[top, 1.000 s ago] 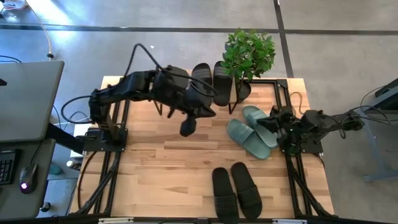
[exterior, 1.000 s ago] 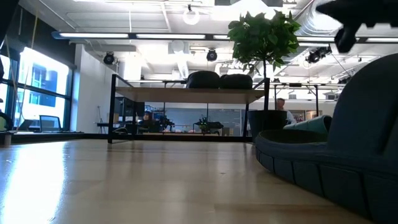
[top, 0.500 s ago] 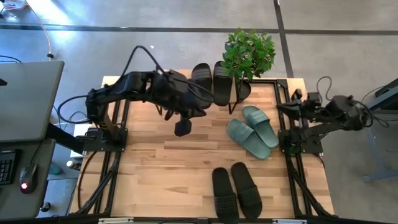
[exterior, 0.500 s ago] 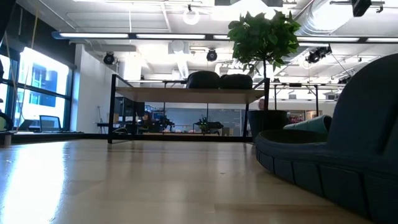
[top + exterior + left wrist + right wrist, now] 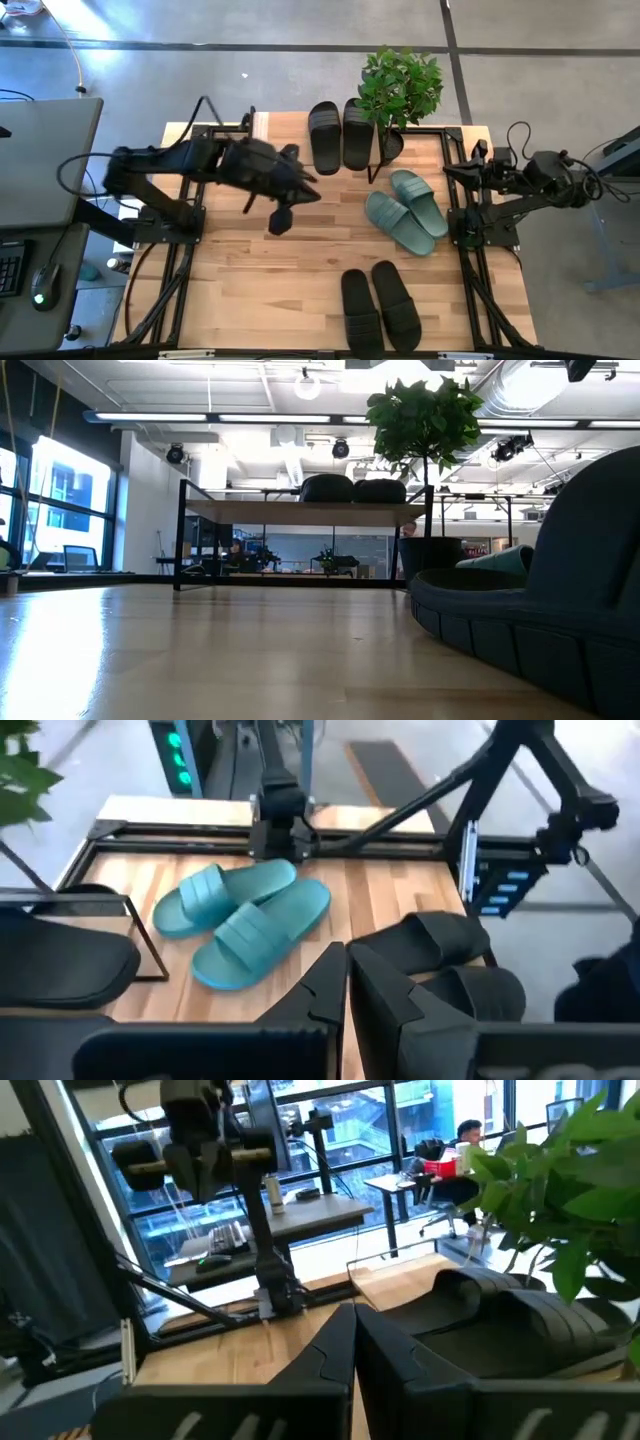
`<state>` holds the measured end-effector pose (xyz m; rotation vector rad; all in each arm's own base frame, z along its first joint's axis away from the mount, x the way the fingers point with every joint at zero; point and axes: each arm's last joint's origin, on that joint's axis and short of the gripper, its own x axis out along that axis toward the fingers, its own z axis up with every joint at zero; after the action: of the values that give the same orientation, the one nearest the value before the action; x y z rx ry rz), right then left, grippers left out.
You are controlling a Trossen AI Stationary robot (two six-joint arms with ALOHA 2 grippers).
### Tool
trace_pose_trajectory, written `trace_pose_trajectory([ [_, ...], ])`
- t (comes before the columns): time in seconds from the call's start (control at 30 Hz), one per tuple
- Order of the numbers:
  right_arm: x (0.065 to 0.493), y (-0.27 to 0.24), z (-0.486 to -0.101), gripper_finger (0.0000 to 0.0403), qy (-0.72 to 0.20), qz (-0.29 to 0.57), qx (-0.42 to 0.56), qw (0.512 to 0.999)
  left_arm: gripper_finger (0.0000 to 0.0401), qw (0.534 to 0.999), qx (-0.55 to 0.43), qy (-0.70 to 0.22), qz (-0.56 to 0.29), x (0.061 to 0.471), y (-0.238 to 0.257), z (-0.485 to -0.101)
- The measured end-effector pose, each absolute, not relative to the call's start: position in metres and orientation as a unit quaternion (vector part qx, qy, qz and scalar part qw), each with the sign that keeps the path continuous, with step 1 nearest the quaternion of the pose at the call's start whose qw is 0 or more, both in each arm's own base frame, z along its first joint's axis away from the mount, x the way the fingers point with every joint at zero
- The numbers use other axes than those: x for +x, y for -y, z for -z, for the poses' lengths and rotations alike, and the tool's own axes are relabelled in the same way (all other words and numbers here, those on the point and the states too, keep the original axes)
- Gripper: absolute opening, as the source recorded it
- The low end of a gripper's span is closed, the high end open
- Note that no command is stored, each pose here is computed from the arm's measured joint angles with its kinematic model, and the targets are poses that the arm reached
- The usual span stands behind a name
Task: Pick and place slides into the shelf
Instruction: Put the green slipper under the shelf
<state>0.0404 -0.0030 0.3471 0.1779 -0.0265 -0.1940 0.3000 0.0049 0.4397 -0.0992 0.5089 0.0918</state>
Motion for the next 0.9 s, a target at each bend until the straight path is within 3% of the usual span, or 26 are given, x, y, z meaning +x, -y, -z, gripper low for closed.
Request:
trace_pose_trajectory([
  [0.23,0.033,0.005,-0.365,0.001,-0.002,0.097,0.059,0.993,0.0007,0.967,-0.119,-0.21,-0.084,0.268,-0.006,-0.406],
  [0.43,0.035,0.004,-0.391,0.0061,-0.065,0.102,-0.008,0.993,0.0007,0.966,-0.146,-0.199,-0.078,0.254,-0.002,-0.396],
  [0.67,0.064,-0.001,-0.402,0.0121,-0.236,0.116,-0.105,0.959,0.0007,0.972,-0.124,-0.185,-0.081,0.237,0.008,-0.406],
  [0.9,0.117,-0.012,-0.366,0.0113,-0.43,0.107,-0.194,0.875,0.0007,0.973,-0.118,-0.153,-0.123,0.22,0.013,-0.417],
])
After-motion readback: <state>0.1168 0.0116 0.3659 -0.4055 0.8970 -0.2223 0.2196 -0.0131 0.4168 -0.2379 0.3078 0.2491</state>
